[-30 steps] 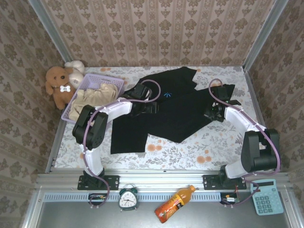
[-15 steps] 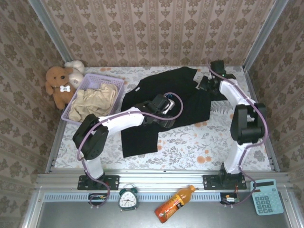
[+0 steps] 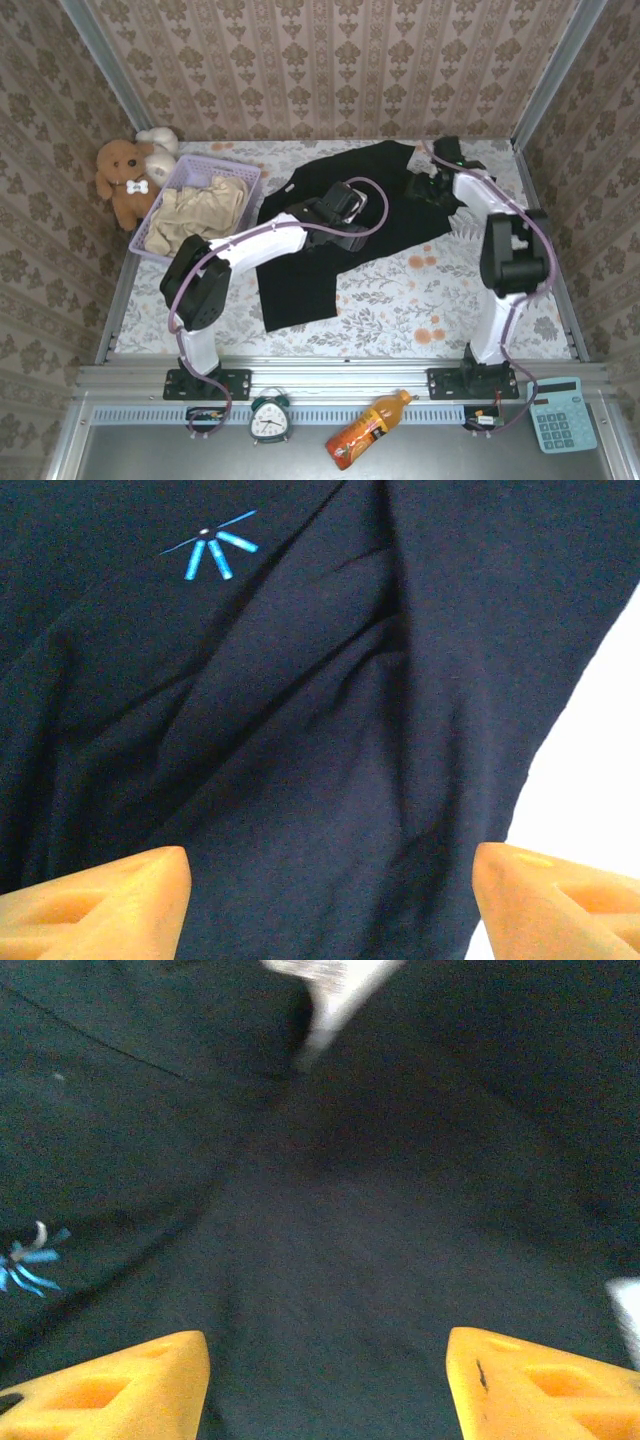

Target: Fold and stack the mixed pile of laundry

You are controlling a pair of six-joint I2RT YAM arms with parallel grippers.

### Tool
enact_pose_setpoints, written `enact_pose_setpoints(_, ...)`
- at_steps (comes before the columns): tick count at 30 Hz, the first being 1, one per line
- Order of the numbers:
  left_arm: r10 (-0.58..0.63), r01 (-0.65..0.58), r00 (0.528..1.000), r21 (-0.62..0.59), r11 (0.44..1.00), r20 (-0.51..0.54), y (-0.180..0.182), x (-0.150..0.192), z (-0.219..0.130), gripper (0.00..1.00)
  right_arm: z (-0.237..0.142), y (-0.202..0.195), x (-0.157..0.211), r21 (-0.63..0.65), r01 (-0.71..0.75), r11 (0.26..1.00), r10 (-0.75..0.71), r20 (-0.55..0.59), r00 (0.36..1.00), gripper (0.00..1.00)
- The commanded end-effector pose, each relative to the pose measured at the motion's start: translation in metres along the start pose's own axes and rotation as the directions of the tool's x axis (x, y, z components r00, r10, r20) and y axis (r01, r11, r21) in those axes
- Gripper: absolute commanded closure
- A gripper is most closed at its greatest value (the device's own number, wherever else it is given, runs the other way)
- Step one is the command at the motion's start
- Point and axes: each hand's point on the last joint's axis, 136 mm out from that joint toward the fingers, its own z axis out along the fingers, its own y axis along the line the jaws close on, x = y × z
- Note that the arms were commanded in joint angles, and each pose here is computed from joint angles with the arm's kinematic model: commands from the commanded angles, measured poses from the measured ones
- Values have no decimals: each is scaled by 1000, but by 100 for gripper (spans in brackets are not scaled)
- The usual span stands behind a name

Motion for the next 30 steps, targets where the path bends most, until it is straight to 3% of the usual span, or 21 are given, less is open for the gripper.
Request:
enact_pose_setpoints(1, -89, 88, 995, -49, 995, -39, 32, 15, 10, 24, -27, -72, 12, 110, -123, 986, 120, 37, 992, 36)
enact_pose_setpoints(7, -188, 186, 981, -48, 981, -37, 53, 22, 11, 24, -7, -100, 38, 57, -242, 969, 243, -12, 970, 36)
enact_pose_setpoints(12, -227, 225, 973, -54, 973, -40, 57, 34, 10, 24, 23, -77, 40, -92, -313, 945, 310, -50, 949, 38)
enact_pose_setpoints(16, -262, 259, 964, -62, 964, -47, 63, 44, 13, 24, 35, -59, 37, -140, -320, 937, 314, -62, 947, 42)
enact_pose_setpoints(17, -268, 265, 962, -66, 962, -48, 65, 46, 14, 24, 37, -58, 38, -142, -328, 934, 322, -62, 945, 47)
enact_pose_setpoints(18, -278, 274, 959, -76, 959, -50, 70, 50, 16, 24, 38, -59, 37, -144, -339, 929, 334, -61, 941, 58)
enact_pose_setpoints(20, -302, 297, 952, -95, 950, -47, 81, 56, 20, 24, 39, -63, 37, -141, -359, 922, 355, -54, 933, 91)
enact_pose_setpoints(21, -316, 309, 948, -108, 945, -47, 89, 60, 22, 25, 36, -66, 36, -133, -365, 921, 363, -44, 931, 100)
enact_pose_setpoints(26, -329, 309, 941, -192, 932, -82, 119, 76, 36, 28, -15, -91, 33, 37, -272, 961, 271, 35, 962, 100)
enact_pose_setpoints(30, -317, 294, 939, -166, 941, -133, 112, 81, 45, 29, -73, -103, 68, 277, -81, 958, 96, -39, 995, 98)
